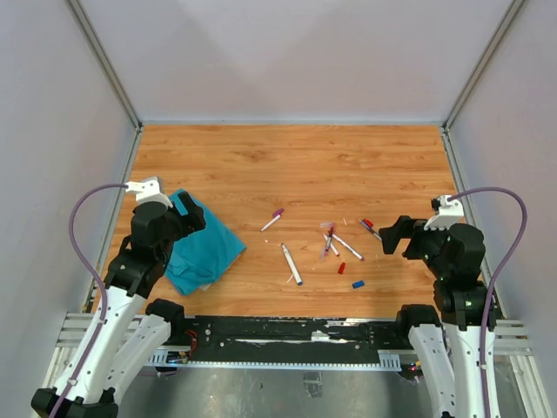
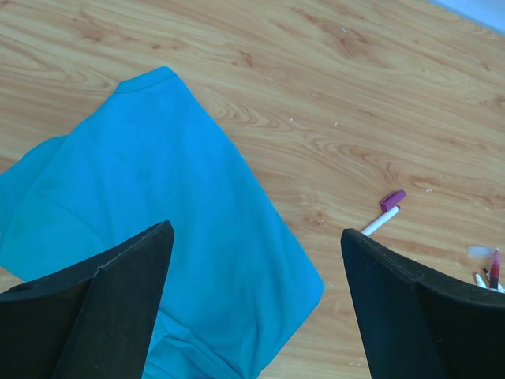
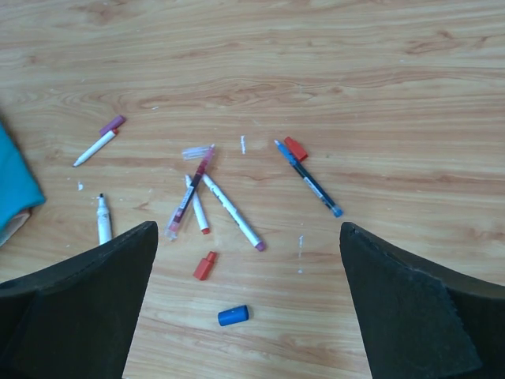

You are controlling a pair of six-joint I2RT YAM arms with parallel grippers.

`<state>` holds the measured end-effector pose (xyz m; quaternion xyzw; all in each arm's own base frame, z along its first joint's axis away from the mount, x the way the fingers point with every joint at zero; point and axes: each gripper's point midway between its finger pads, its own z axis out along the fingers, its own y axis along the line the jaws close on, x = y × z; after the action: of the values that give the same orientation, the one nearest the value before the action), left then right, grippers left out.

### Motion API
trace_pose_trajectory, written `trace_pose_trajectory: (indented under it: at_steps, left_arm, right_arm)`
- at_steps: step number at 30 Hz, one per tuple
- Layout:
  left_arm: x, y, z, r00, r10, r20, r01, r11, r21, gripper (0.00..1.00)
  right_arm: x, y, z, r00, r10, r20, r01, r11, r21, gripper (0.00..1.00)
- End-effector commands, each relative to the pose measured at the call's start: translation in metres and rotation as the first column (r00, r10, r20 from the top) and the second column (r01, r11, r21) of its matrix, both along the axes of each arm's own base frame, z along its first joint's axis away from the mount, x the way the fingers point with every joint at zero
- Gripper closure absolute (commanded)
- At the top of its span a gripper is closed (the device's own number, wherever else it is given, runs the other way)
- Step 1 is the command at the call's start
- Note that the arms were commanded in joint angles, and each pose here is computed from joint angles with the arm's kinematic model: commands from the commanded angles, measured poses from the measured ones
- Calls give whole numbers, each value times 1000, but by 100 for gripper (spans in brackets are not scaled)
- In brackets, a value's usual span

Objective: Insert the pens into the pen caps
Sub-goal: Pick up the pen from the center of the board.

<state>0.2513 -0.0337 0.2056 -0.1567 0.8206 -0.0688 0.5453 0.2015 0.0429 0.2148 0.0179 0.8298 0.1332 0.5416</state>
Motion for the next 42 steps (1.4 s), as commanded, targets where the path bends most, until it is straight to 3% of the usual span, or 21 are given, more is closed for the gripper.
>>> trace_pose_trajectory:
  at_steps: [1, 12, 22, 27, 29, 36, 42]
  left_arm:
    - [8, -4, 25, 998, -28, 62, 28, 1000, -10, 7]
    - [16, 0, 35, 999, -5, 54, 5, 1000, 9, 1]
    - [22, -8, 34, 996, -82, 17, 81, 995, 62, 0]
    - [26, -25, 23, 984, -179, -9, 179, 983, 46, 0]
    - [29, -28, 15, 981, -191, -36, 193, 980, 47, 0]
    - [35, -39, -4, 963, -247, -108, 252, 967, 37, 0]
    - [35, -39, -1, 964, -251, -87, 255, 966, 37, 0]
  right_arm:
    - [-6, 16, 18, 995, 96, 35, -98, 994, 47, 2]
    - [-4, 15, 19, 998, 59, -4, -59, 993, 99, 2]
    - [9, 10, -13, 982, -12, -187, 44, 985, 165, 1]
    - [12, 34, -24, 958, 171, -229, -123, 970, 209, 1]
    - [14, 33, -32, 951, 168, -258, -116, 972, 205, 1]
    - [13, 47, -50, 912, 177, -371, -162, 984, 70, 2]
    - [11, 103, -66, 873, 281, -399, -311, 950, -12, 2]
